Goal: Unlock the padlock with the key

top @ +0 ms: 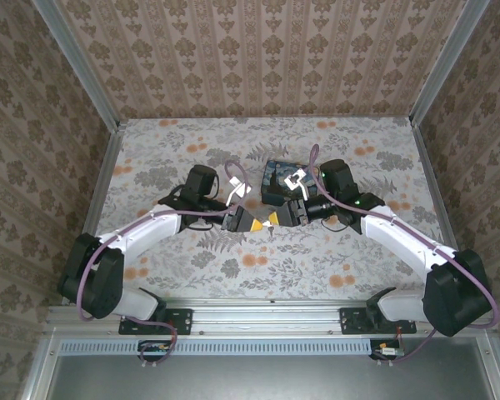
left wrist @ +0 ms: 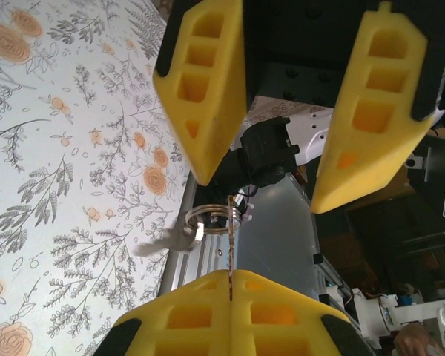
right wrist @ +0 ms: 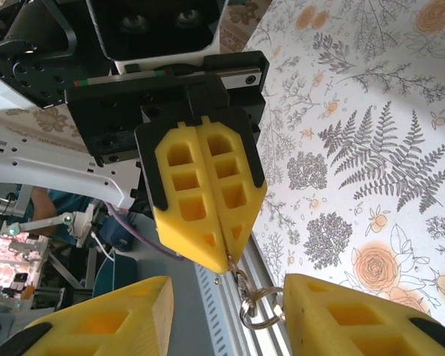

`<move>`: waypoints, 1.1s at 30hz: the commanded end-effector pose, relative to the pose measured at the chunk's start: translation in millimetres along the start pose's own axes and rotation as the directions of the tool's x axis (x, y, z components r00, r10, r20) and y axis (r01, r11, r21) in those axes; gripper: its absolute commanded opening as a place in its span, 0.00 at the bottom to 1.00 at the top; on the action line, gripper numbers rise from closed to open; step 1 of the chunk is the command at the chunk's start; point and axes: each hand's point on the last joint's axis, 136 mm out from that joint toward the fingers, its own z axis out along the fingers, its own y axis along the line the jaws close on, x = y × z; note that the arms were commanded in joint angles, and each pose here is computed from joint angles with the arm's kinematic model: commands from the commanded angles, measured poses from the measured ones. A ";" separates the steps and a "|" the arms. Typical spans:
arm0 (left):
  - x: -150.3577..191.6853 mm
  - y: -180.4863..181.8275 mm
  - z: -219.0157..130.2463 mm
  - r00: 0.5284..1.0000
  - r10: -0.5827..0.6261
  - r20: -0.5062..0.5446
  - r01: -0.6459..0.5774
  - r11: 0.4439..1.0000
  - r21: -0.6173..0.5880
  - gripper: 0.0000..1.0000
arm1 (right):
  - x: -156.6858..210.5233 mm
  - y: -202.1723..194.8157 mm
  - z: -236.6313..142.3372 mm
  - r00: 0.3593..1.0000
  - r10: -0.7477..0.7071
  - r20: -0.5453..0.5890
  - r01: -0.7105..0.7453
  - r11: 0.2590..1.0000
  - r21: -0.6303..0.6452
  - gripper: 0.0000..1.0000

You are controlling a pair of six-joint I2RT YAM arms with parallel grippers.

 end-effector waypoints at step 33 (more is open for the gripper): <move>-4.6 -25.7 -2.7 0.997 0.077 -0.005 -0.077 0.994 0.073 0.00 | 17.2 14.8 21.3 0.996 -0.041 -0.075 0.033 0.994 -0.108 0.14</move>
